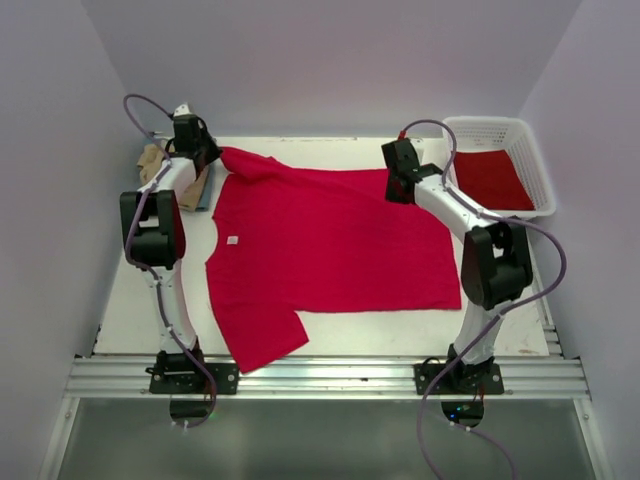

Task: Fold and stack the t-shirts
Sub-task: Fold the tshirt

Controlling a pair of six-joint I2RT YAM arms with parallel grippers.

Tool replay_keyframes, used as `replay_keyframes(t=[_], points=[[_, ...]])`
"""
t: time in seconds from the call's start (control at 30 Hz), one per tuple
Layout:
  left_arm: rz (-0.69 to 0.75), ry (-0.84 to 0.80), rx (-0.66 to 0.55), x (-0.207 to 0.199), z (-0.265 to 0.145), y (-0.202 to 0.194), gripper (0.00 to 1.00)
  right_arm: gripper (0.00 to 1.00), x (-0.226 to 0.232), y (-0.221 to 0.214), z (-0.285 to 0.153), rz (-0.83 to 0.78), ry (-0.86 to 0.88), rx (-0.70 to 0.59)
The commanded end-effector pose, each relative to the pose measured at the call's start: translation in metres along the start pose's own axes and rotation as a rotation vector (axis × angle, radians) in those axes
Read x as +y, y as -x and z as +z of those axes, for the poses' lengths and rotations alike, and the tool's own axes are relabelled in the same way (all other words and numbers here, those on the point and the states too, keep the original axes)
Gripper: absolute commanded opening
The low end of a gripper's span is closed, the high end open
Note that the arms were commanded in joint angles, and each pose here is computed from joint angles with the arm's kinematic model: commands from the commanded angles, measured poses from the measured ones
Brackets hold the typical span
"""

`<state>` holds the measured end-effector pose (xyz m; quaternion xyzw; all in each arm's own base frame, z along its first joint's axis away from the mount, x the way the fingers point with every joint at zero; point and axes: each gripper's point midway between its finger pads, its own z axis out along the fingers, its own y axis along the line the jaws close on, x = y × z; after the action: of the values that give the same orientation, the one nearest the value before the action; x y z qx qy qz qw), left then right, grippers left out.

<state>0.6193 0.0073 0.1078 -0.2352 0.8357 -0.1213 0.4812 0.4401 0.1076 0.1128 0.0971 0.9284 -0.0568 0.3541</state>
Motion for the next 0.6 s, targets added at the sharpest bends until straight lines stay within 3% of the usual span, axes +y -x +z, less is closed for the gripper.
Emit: replay_keyframes(t=[0.0,0.07,0.1,0.13,0.2,0.23,0.3,0.33,0.37,0.57], points=[[0.01,0.034,-0.074,0.016,-0.02,0.04,0.0,0.0,-0.005,0.034,0.017,0.05,-0.014,-0.031],[-0.009,0.05,-0.087,0.028,-0.022,0.047,0.0,0.16,0.002,0.044,0.035,0.068,0.0,-0.023],[-0.014,0.031,-0.081,0.027,-0.023,0.048,0.0,0.36,0.004,0.048,0.041,0.073,0.006,-0.018],[-0.019,0.018,-0.078,0.026,-0.022,0.048,0.0,0.47,0.003,0.071,0.043,0.101,0.014,-0.05],[-0.033,0.016,-0.075,0.03,-0.022,0.05,0.0,0.64,0.008,0.063,0.07,0.082,0.004,0.004],[-0.033,0.007,-0.072,0.029,-0.02,0.05,0.0,0.65,0.012,0.089,0.072,0.1,0.02,-0.037],[-0.036,-0.009,-0.062,0.027,-0.018,0.047,0.0,0.66,0.016,0.073,0.107,0.056,0.001,0.033],[-0.038,-0.014,-0.055,0.027,-0.017,0.045,0.0,0.66,0.02,0.099,0.106,0.071,0.013,-0.018],[-0.038,-0.019,-0.048,0.026,-0.015,0.043,0.0,0.65,0.021,0.083,0.132,0.041,-0.006,0.021],[-0.042,-0.068,-0.022,0.019,-0.01,0.036,0.0,0.68,0.016,0.095,0.174,-0.003,0.004,-0.031]])
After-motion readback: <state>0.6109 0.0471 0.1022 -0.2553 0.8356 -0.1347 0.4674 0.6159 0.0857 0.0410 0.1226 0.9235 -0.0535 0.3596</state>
